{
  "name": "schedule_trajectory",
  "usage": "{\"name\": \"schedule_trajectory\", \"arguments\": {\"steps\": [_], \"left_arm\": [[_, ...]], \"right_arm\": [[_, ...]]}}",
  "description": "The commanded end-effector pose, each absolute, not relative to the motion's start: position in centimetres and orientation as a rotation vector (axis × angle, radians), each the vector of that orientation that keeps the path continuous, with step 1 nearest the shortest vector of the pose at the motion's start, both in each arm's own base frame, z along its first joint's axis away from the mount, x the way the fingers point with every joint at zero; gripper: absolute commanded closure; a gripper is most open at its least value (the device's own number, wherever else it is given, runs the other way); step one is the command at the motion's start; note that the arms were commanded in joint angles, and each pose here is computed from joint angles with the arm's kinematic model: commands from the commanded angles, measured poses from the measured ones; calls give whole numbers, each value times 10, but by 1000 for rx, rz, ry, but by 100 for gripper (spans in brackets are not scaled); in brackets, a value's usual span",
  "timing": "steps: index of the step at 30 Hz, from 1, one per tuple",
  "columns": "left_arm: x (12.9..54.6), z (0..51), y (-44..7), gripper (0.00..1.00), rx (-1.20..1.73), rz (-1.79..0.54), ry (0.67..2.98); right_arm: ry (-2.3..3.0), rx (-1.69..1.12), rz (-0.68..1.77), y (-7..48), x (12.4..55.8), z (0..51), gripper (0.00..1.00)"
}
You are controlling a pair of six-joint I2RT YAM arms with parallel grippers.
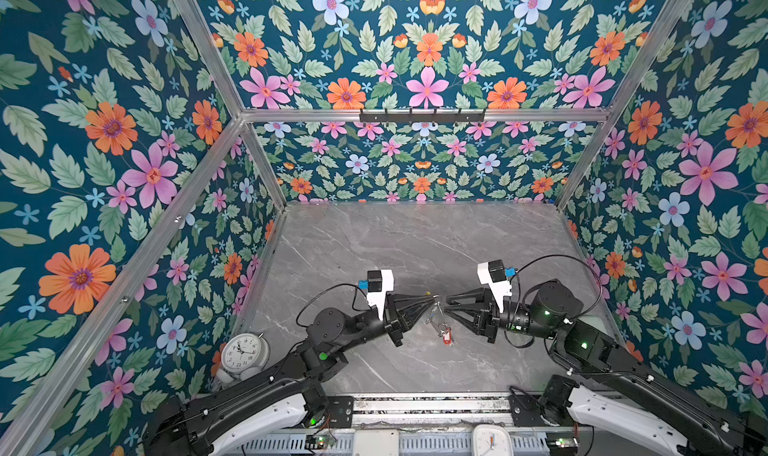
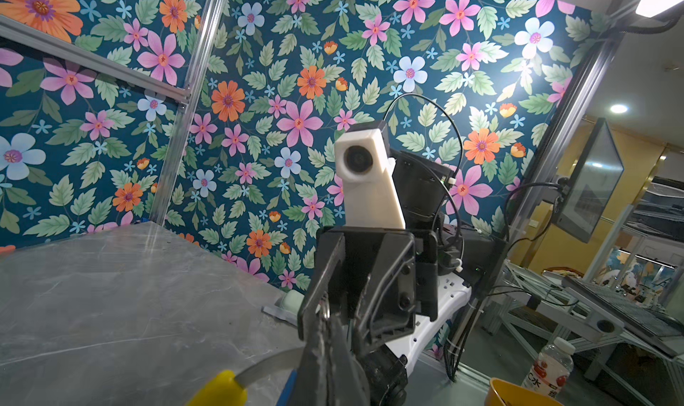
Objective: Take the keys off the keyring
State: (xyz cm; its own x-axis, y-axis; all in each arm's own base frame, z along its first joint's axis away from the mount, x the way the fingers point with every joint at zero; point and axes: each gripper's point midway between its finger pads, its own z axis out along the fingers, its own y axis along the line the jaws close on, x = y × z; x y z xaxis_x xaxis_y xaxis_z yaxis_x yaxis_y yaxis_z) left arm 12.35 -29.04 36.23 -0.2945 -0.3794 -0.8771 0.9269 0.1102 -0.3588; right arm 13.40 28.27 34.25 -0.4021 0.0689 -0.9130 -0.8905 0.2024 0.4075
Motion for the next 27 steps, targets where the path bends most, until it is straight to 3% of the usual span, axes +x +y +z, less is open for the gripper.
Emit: {"name": "schedule_trajectory", "arguments": {"steps": [1,19,27], "left_arm": [[121,381,-285,100,602,-1482,1155],[106,377,-291,100,673,-1556,1118],[103,379,-290,100,678,-1570,1102]], "right_arm": [[1533,-820,1389,288,130,351,81],[1483,-814,1368,285,129,367,72],[1448,-835,1414,286,122,374,88]]}}
